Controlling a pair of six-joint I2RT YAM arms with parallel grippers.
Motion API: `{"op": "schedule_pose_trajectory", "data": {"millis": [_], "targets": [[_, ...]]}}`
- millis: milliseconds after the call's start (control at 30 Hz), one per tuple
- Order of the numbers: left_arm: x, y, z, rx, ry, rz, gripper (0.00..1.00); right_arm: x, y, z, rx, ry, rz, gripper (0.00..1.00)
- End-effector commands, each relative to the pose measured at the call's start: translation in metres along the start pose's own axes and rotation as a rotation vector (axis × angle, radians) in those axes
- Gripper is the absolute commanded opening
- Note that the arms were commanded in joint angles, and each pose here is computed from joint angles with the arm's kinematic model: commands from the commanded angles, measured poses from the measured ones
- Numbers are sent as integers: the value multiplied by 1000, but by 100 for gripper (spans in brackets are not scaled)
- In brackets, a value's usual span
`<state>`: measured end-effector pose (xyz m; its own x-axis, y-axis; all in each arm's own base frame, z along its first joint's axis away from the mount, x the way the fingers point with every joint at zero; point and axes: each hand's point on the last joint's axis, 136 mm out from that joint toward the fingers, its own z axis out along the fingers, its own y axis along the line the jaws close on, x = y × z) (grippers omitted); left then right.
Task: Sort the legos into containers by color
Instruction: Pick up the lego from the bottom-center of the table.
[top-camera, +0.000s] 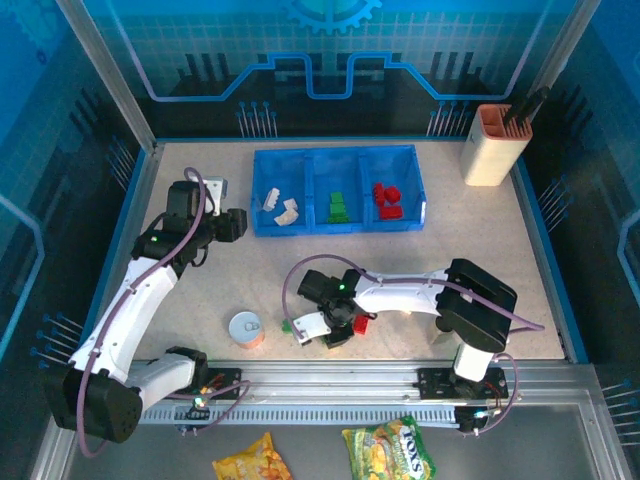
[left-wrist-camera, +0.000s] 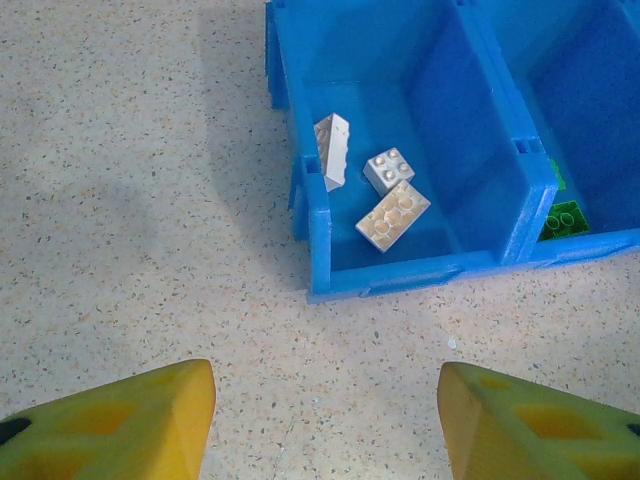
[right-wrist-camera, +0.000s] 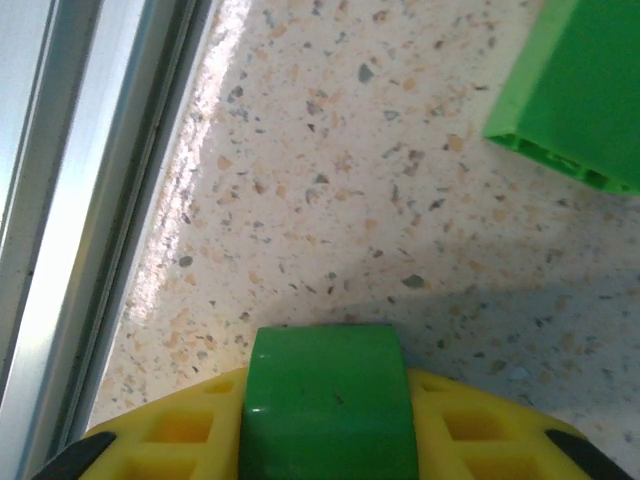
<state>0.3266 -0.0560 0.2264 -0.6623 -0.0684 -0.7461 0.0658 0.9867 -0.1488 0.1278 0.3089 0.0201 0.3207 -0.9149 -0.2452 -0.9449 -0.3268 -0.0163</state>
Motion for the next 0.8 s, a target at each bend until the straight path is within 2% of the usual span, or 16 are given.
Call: {"op": "schedule_pose_trajectory", "data": {"millis": [0, 133, 367, 600, 767], "targets": [[-1, 0, -2, 11, -8, -17, 61, -8, -10, -21, 24, -67, 55, 30], [-1, 0, -2, 13, -10, -17, 62, -10, -26, -32, 81, -108, 160, 29], [-1, 0, -2, 11, -10, -18, 62, -6, -70, -50, 240, -138, 474, 23], [-1, 0, 0, 19, -6, -22, 62, 18, -109, -73, 397, -144, 906, 14], [-2, 0, 0, 23, -4, -24, 62, 29, -123, -95, 425, -164, 1148, 13]]}}
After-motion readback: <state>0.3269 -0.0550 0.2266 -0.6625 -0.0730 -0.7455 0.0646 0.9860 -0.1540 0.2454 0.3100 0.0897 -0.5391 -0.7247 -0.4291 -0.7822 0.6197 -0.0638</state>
